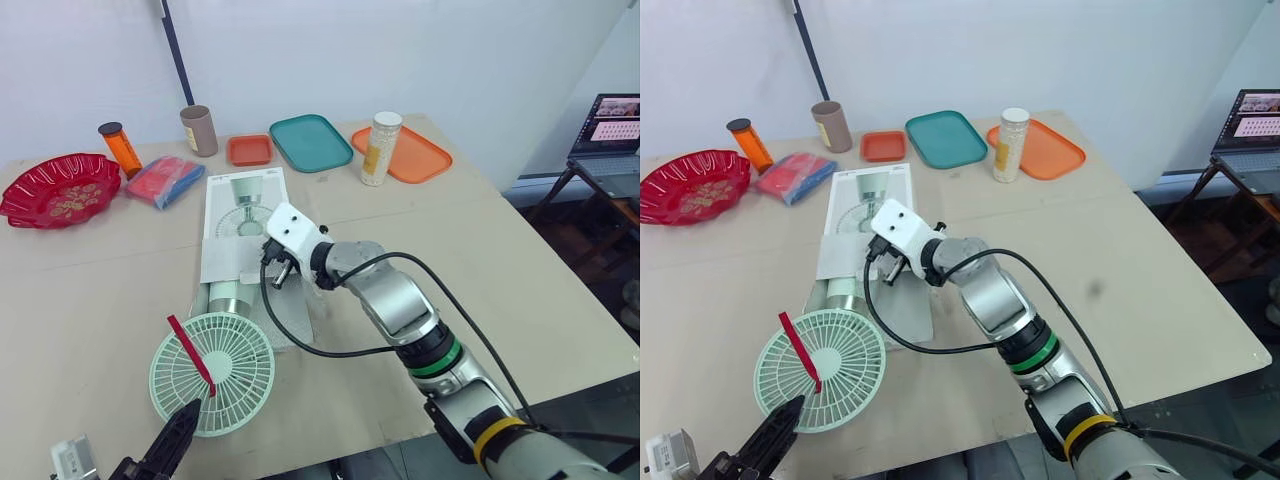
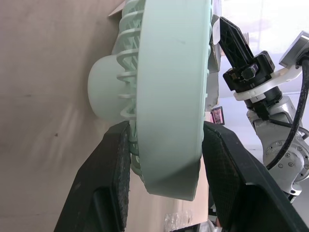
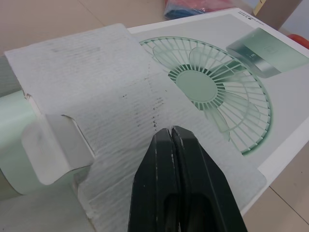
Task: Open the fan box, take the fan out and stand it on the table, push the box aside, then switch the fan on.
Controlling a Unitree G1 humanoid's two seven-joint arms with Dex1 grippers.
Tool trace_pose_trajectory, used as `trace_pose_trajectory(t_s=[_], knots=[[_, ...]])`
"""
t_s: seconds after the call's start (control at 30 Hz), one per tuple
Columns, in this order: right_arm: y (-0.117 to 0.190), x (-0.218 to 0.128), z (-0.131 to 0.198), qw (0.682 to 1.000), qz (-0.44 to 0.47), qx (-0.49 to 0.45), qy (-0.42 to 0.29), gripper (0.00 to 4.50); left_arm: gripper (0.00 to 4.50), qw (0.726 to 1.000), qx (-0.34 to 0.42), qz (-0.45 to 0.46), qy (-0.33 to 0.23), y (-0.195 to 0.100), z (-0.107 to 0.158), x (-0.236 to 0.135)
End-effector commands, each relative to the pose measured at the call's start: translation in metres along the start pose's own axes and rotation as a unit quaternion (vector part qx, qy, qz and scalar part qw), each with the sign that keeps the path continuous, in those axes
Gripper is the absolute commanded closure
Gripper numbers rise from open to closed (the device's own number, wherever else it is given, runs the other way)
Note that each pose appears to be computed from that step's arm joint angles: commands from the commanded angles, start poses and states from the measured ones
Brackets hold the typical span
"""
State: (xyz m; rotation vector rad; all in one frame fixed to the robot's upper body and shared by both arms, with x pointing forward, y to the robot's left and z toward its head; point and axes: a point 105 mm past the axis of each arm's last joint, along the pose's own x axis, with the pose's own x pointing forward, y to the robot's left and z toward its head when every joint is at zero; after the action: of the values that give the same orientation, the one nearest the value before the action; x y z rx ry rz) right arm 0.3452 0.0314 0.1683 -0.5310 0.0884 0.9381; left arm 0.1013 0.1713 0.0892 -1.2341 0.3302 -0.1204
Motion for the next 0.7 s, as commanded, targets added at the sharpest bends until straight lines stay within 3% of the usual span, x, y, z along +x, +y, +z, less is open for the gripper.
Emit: trace_pose_trajectory(t_s=[0.03, 0.13, 0.2, 0.23, 0.43, 0.7], knots=[[0.001, 0.0, -0.006, 1.0, -0.003, 0.002, 0.011, 4.5, 1.79, 0.997, 0.003, 0.079, -0.011, 0.025, 0.004, -0.012], [0.001, 0.0, -0.006, 1.0, -0.004, 0.002, 0.01, 4.5, 0.97, 0.997, 0.005, 0.073, -0.015, 0.022, 0.005, -0.009], [0.001, -0.001, -0.006, 1.0, -0.004, 0.002, 0.009, 4.5, 0.16, 0.997, 0.007, 0.073, -0.016, 0.021, 0.005, -0.008], [0.001, -0.001, -0.006, 1.0, -0.004, 0.001, 0.008, 4.5, 0.04, 0.997, 0.008, 0.077, -0.017, 0.021, 0.005, -0.009], [0.002, -0.007, 0.003, 1.0, 0.0, -0.014, -0.006, 4.5, 0.04, 0.997, 0.01, 0.072, -0.014, 0.013, 0.009, -0.012], [-0.002, -0.028, 0.028, 0.997, 0.025, -0.014, -0.069, 4.5, 0.04, 0.998, 0.035, 0.054, 0.007, 0.0, 0.037, -0.031]])
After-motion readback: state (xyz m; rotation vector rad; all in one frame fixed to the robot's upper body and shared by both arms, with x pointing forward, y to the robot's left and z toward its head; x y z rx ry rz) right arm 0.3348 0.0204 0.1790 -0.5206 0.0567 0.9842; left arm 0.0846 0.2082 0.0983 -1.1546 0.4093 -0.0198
